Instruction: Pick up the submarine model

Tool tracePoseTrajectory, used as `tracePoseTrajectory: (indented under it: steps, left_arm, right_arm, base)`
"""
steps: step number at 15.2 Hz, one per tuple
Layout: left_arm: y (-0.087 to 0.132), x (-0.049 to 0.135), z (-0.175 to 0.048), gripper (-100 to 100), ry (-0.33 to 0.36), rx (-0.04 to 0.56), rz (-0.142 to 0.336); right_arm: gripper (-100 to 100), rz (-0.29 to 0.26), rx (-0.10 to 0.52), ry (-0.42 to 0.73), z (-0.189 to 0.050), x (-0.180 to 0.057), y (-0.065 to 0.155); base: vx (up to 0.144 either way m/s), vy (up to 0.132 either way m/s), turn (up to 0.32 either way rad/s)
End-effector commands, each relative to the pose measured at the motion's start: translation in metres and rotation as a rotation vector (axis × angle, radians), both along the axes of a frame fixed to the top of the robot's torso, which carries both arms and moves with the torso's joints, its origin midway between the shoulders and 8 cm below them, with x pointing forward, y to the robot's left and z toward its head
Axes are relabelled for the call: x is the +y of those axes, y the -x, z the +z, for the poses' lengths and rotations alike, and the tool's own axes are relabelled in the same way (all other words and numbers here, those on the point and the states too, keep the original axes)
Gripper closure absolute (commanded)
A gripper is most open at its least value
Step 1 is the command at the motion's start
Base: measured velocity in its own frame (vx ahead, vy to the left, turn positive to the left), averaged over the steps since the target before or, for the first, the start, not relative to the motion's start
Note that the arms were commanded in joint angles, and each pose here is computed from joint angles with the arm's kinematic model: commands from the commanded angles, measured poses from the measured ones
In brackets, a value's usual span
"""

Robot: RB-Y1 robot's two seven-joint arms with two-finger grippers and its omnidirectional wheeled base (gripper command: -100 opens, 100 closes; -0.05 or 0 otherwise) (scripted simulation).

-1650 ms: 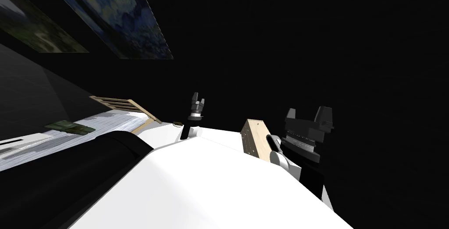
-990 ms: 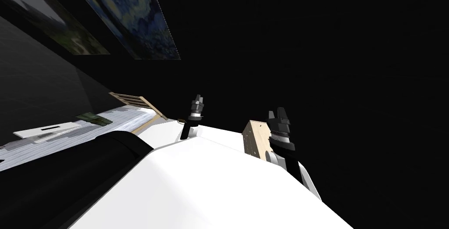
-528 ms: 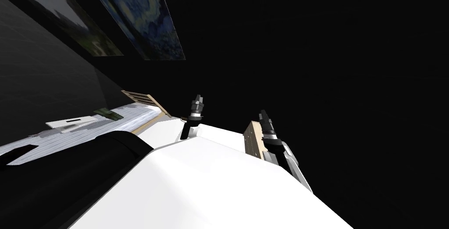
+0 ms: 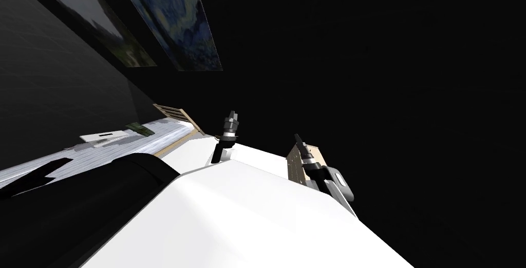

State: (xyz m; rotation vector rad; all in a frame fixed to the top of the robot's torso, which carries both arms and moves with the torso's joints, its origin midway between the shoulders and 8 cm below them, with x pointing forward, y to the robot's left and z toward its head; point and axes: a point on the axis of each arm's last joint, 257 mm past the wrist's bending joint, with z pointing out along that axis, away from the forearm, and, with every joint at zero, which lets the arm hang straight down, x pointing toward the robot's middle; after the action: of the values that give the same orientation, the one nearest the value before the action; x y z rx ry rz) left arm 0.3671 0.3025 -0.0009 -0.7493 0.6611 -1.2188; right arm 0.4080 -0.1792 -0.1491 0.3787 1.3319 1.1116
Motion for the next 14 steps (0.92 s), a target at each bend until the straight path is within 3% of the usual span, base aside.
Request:
tracePoseTrajectory:
  steps: [1, 2, 3, 5, 6, 7, 10, 12, 13, 14]
  left_arm:
    - [0.0, 0.0, 0.0, 0, 0.0, 0.0, 0.0]
    - [0.0, 0.0, 0.0, 0, 0.0, 0.0, 0.0]
    - [0.0, 0.0, 0.0, 0, 0.0, 0.0, 0.0]
    - [0.0, 0.0, 0.0, 0, 0.0, 0.0, 0.0]
    - [0.0, 0.0, 0.0, 0, 0.0, 0.0, 0.0]
    - [0.0, 0.0, 0.0, 0, 0.0, 0.0, 0.0]
    - [0.0, 0.0, 0.0, 0, 0.0, 0.0, 0.0]
    - [0.0, 0.0, 0.0, 0, 0.0, 0.0, 0.0]
    - [0.0, 0.0, 0.0, 0, 0.0, 0.0, 0.0]
    - [0.0, 0.0, 0.0, 0, 0.0, 0.0, 0.0]
  right_arm:
    - [-100, 0.03, 0.04, 0.093, -0.029, 0.011, 0.0]
    - [-100, 0.027, 0.052, 0.096, -0.036, 0.009, 0.0]
    - [-100, 0.058, 0.073, 0.178, -0.055, 0.018, 0.003]
    - [-100, 0.053, 0.094, 0.184, -0.065, 0.014, 0.002]
    - [-100, 0.083, 0.121, 0.272, -0.09, 0.02, 0.007]
    - [-100, 0.08, 0.134, 0.276, -0.096, 0.018, 0.007]
    - [-100, 0.141, 0.192, 0.454, -0.149, 0.022, 0.02]
    - [-100, 0.139, 0.212, 0.47, -0.159, 0.015, 0.022]
    - [-100, 0.173, 0.232, 0.565, -0.183, 0.014, 0.031]
    - [-100, 0.17, 0.248, 0.571, -0.19, 0.009, 0.032]
  base:
    - [-0.014, -0.003, 0.1]
    - [-0.015, -0.005, 0.119]
    - [-0.022, -0.004, 0.133]
    - [-0.019, -0.005, 0.08]
    - [-0.016, -0.003, 0.094]
    - [-0.016, -0.004, 0.111]
    - [-0.024, -0.006, 0.147]
    - [-0.022, -0.005, 0.081]
    - [-0.017, 0.0, 0.095]
    - [-0.017, 0.0, 0.133]
